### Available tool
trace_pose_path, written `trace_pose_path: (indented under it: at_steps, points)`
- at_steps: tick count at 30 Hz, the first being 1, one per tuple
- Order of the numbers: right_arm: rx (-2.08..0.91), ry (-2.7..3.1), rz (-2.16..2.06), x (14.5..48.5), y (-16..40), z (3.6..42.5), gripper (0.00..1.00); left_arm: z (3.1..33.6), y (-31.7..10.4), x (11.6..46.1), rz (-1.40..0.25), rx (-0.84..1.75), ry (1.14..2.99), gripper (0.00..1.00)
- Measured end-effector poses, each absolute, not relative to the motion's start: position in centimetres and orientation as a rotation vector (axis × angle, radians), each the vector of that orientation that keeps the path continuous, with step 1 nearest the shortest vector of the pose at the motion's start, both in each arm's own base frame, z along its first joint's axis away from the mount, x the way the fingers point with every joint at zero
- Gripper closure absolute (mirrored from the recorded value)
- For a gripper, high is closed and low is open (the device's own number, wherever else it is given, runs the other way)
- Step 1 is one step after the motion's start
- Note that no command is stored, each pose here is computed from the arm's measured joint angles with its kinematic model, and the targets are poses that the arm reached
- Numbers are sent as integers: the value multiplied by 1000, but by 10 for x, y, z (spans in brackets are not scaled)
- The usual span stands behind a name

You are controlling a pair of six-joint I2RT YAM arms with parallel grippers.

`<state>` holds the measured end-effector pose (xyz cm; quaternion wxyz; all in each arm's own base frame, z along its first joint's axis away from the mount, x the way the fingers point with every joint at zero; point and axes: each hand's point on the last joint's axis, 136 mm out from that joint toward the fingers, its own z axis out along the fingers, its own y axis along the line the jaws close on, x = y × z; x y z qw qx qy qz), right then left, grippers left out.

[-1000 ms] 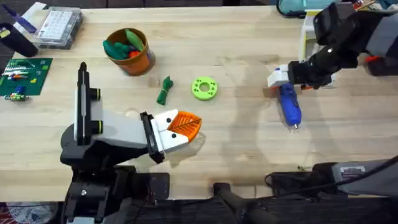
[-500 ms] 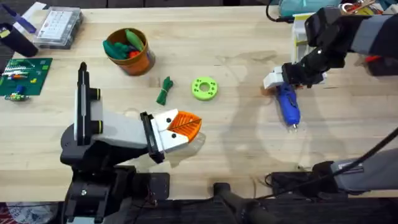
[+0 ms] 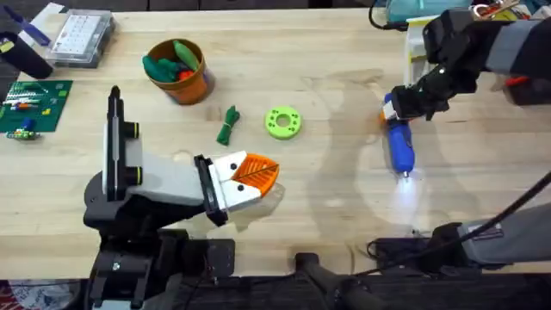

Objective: Pick up the gripper from the table and insert it into the empty holder that is missing its gripper. Then pick up a screw, insert it into the mounting hole, and use the screwdriver to tighten it. Finally, clean up the table by picking up the vegetable and placing it into the bucket.

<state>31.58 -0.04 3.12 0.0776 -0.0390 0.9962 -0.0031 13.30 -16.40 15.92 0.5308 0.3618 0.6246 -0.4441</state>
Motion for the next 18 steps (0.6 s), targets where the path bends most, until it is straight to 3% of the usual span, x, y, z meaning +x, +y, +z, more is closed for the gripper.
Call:
trace_pose_path:
  at_steps: [11,18]
  points:
    - [-123,3048,42,298,5,38,974,159,-164,133,-1060,863,1491,992]
    - [-121,2926,41,310,6,85,974,159,-164,133,-1060,863,1491,992]
